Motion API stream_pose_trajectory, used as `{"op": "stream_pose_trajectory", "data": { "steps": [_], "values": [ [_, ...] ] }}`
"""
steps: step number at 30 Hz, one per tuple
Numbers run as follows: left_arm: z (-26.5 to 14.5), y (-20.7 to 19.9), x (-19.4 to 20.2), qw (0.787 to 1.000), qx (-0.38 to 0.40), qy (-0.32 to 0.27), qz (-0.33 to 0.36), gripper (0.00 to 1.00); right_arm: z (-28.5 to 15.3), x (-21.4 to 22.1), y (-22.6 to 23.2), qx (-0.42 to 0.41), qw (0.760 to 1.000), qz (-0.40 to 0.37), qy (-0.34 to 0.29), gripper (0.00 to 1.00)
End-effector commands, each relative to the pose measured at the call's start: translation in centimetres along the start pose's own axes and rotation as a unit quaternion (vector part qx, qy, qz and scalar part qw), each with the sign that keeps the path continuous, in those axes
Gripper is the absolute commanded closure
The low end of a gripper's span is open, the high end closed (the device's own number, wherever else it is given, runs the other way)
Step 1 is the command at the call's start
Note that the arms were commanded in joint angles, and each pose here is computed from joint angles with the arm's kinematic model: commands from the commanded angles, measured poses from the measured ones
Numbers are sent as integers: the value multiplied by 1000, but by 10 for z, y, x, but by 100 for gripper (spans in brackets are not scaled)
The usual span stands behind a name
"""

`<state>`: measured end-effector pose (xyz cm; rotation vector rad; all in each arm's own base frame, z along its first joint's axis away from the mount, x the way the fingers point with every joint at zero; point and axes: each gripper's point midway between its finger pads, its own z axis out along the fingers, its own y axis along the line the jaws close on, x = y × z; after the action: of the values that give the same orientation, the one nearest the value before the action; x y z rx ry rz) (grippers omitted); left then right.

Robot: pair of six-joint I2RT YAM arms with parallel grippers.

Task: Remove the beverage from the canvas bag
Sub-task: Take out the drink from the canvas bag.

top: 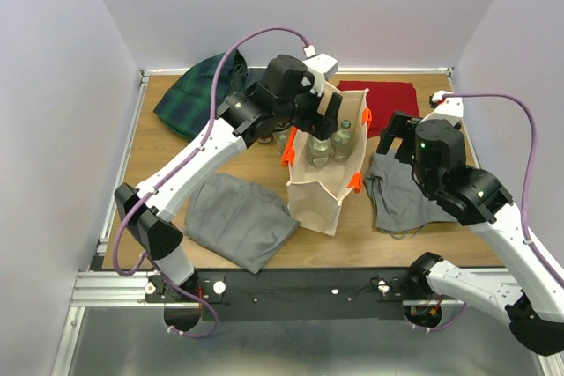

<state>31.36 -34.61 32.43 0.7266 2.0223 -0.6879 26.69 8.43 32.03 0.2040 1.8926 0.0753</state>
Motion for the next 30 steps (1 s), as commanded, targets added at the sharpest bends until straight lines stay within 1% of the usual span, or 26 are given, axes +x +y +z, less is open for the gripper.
{"op": "stream_pose_trajectory", "data": {
  "steps": [1,5,7,9,15,19,23,26,27,28,30],
  "values": [
    [4,-29,4,998,48,20,30,1,0,-3,-6,20,1000,9,-8,0],
    [16,-32,12,998,51,33,33,1,0,-2,-6,20,1000,10,-7,0],
    [22,-21,12,999,16,33,22,1,0,-3,-5,19,1000,10,-8,0],
    [32,-13,18,999,-2,44,22,1,0,-4,-5,18,1000,9,-9,0],
    [61,-10,30,998,-4,64,21,1,1,-2,-7,23,1000,4,-8,0],
    [75,-7,30,997,-6,71,22,1,0,-2,-9,25,1000,4,-9,0],
    [89,5,39,995,-34,90,25,6,0,0,-10,26,1000,3,-8,0],
    [94,11,41,994,-49,94,26,7,0,2,-10,28,1000,2,-6,0],
    [95,18,41,993,-71,93,28,7,1,1,-11,29,1000,2,-7,0],
    [96,21,41,992,-77,94,28,10,1,2,-11,30,1000,1,-7,0],
    [96,24,41,991,-89,96,29,10,1,1,-10,30,1000,2,-7,0]
  ]
}}
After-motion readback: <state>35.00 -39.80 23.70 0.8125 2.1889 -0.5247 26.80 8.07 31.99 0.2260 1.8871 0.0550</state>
